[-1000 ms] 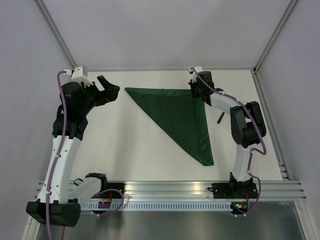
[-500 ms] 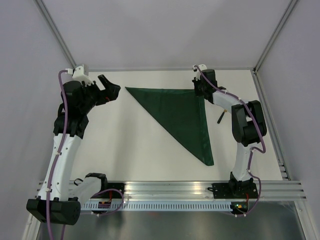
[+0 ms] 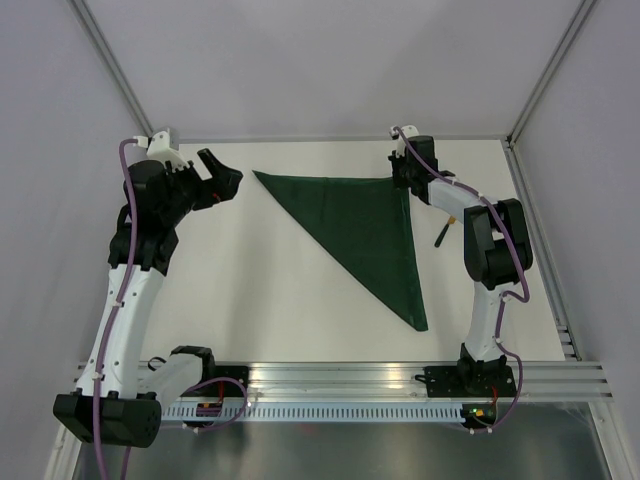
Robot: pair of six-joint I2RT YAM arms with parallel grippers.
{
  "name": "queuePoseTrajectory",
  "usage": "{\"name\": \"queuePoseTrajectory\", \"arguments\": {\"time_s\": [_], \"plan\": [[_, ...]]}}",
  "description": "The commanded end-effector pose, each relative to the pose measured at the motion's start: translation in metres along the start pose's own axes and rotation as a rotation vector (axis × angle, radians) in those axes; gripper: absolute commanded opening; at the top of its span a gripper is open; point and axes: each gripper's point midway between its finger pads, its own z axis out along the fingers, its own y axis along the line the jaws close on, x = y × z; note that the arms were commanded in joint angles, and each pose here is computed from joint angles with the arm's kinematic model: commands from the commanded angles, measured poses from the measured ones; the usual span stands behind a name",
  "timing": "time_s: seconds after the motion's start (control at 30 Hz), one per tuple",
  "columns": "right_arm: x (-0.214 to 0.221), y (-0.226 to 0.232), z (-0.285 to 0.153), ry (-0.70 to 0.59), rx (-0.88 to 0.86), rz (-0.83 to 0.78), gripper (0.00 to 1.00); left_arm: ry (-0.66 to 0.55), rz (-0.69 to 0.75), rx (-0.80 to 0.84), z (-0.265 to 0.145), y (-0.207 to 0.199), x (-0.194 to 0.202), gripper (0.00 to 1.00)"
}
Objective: Fold the napkin, place the utensils inside, and roll it up
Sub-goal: Fold the napkin at the center of the board.
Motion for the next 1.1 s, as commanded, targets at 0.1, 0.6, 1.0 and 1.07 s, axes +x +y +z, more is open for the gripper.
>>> {"name": "queuePoseTrajectory", "arguments": {"time_s": [0.1,0.6,1.0,1.07], "plan": [[-0.027,-0.009,0.005,-0.066,0.024,0.021,0.00,-0.021,-0.021,0.035,0.003,-0.008,-0.006,1.00],[-0.027,-0.021,0.008,-0.069,0.049,0.032,0.01,-0.019,-0.022,0.036,0.004,-0.007,-0.006,1.00],[-0.032,-0.025,0.013,-0.067,0.054,0.031,0.00,-0.019,-0.022,0.032,0.004,-0.006,-0.005,1.00],[-0.033,-0.026,0.013,-0.070,0.056,0.030,0.00,-0.019,-0.021,0.031,0.003,-0.006,-0.005,1.00]]}}
